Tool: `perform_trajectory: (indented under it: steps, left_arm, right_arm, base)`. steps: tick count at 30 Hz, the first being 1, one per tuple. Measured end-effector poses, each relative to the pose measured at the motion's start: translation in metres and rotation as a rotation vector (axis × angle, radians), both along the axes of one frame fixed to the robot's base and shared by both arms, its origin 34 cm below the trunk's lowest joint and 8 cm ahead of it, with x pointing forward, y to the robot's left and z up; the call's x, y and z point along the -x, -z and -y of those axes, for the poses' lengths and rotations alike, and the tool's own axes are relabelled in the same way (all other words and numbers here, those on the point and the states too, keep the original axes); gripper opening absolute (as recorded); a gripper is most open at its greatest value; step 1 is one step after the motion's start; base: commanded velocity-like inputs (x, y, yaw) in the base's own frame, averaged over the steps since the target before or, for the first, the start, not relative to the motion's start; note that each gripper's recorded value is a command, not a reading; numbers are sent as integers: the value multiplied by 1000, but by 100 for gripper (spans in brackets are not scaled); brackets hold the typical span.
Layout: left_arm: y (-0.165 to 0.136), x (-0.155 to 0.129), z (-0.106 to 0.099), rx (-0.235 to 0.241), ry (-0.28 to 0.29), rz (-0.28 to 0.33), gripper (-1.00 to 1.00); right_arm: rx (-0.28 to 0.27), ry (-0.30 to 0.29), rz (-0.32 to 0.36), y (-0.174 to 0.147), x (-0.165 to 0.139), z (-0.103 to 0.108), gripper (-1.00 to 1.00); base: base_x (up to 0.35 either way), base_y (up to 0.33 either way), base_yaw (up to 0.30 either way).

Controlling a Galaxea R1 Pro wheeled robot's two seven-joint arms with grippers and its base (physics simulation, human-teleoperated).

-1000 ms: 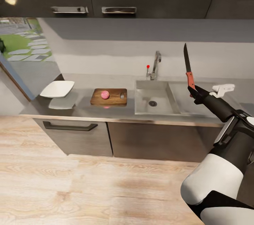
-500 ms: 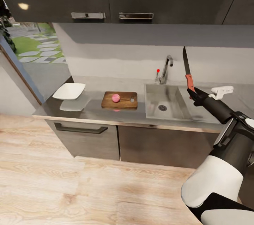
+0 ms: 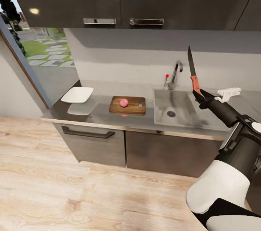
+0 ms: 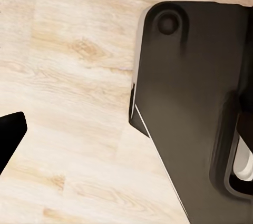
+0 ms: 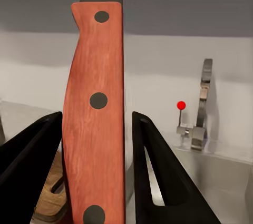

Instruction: In the kitchen, take the Vidalia onion out of the sink, dice it on the chopping board with the paring knife, put the diced onion into the bowl on the countertop, then place both the paring knife and the chopping board into the sink.

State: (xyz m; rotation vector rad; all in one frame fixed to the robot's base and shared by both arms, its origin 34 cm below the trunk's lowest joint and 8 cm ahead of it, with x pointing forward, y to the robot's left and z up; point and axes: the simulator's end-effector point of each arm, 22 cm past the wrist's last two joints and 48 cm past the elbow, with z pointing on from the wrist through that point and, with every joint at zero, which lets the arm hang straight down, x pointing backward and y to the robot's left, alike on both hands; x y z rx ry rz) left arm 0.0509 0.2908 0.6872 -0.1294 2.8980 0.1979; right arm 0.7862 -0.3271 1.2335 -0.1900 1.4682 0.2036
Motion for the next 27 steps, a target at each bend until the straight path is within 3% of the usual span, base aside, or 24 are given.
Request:
perform_trajectory:
  steps: [12,27]
  left_arm:
    - [1,-5,0,0,0,17,100]
    - [2,-8,0,0,0,26,100]
  right_arm:
    - [0,-1,18,-12,4,0,-100]
    - [-1,-1,28,-19,7,0,-100]
  base:
    - [0,55,91]
    - [0,2,6]
